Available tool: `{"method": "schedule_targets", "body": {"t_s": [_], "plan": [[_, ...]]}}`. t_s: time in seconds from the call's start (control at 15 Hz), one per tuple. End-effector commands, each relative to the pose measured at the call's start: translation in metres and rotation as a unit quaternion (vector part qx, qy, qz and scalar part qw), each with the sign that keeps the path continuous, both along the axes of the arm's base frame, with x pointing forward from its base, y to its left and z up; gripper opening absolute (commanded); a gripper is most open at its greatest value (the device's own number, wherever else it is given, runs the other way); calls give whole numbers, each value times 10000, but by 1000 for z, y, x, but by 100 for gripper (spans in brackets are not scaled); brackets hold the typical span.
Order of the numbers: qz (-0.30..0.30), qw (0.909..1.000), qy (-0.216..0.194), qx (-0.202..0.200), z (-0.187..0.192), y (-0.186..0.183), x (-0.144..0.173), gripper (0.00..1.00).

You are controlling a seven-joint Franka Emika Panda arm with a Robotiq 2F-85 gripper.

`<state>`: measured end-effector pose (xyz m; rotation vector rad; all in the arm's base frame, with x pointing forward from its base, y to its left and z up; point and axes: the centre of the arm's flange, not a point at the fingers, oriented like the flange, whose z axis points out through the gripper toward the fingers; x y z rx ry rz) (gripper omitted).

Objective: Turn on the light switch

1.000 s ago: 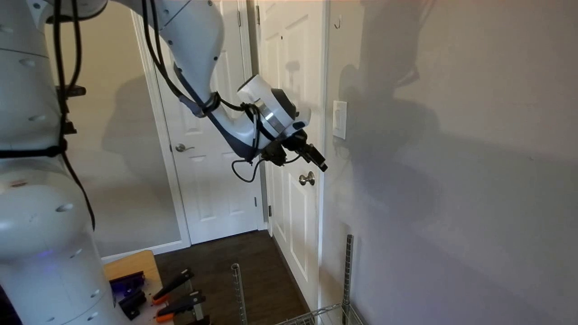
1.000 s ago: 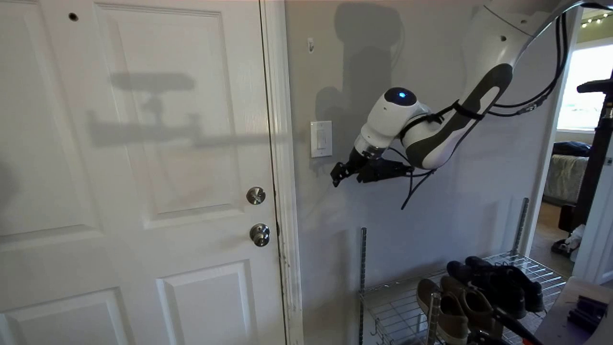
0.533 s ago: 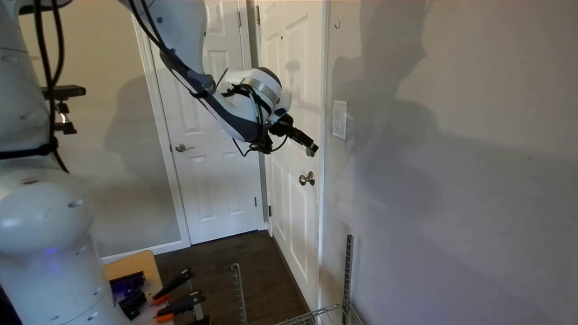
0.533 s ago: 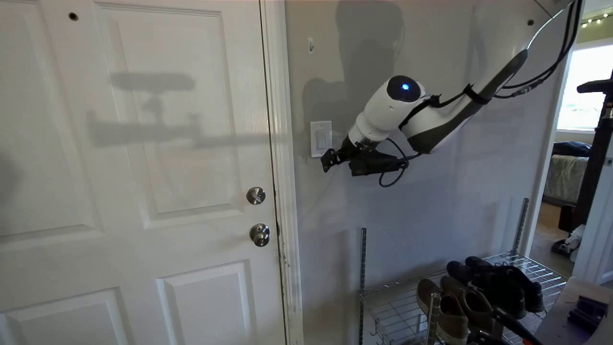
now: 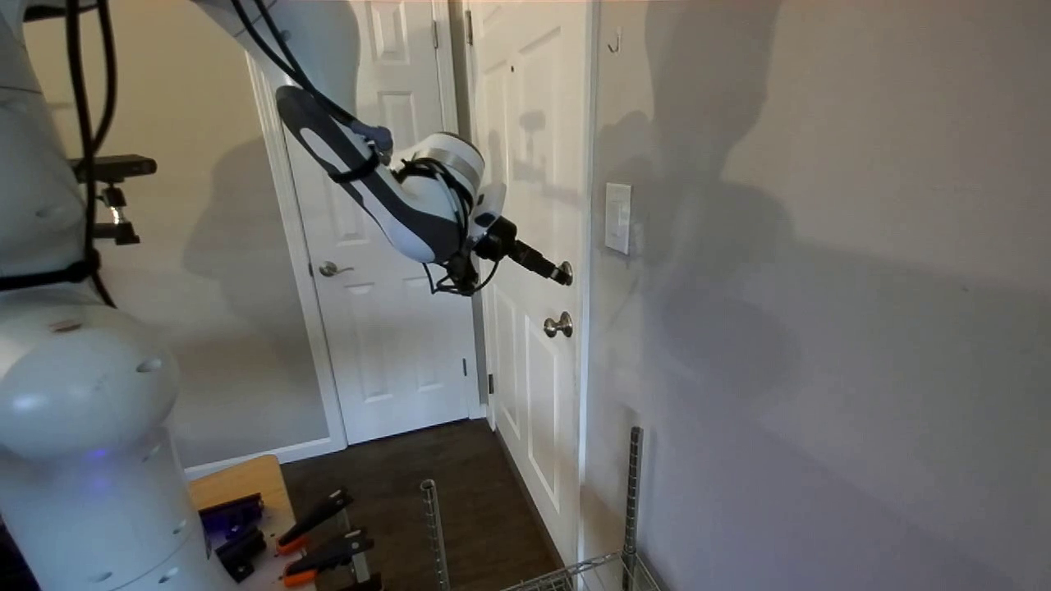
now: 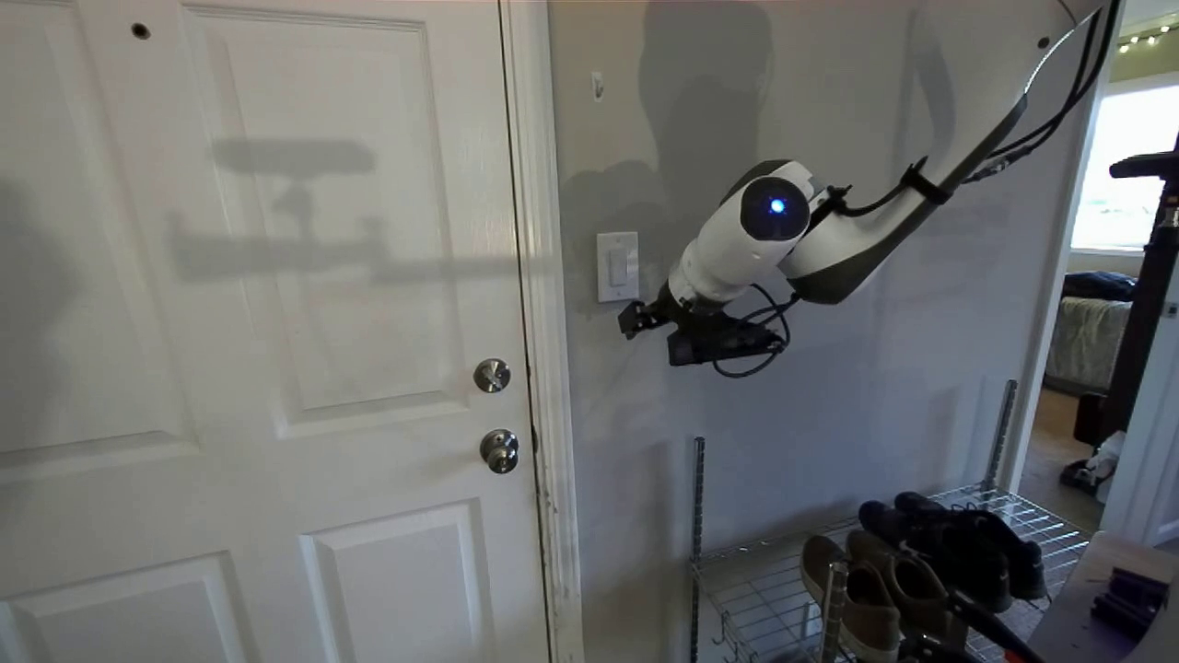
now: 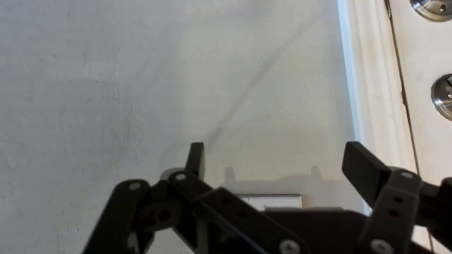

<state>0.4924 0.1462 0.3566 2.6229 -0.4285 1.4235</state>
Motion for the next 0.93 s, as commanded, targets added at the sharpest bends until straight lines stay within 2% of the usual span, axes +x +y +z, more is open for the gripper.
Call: {"method": "schedule_targets", "body": {"t_s": [0.0, 0.47, 0.53, 0.87], "plan": [[-136, 9998, 14, 141, 16, 3, -7, 100], [-334, 9989, 43, 315, 63, 8, 0, 100], [-304, 9988, 35, 393, 42, 3, 5, 100], [-305, 9988, 48, 388, 42, 3, 6, 100]]}}
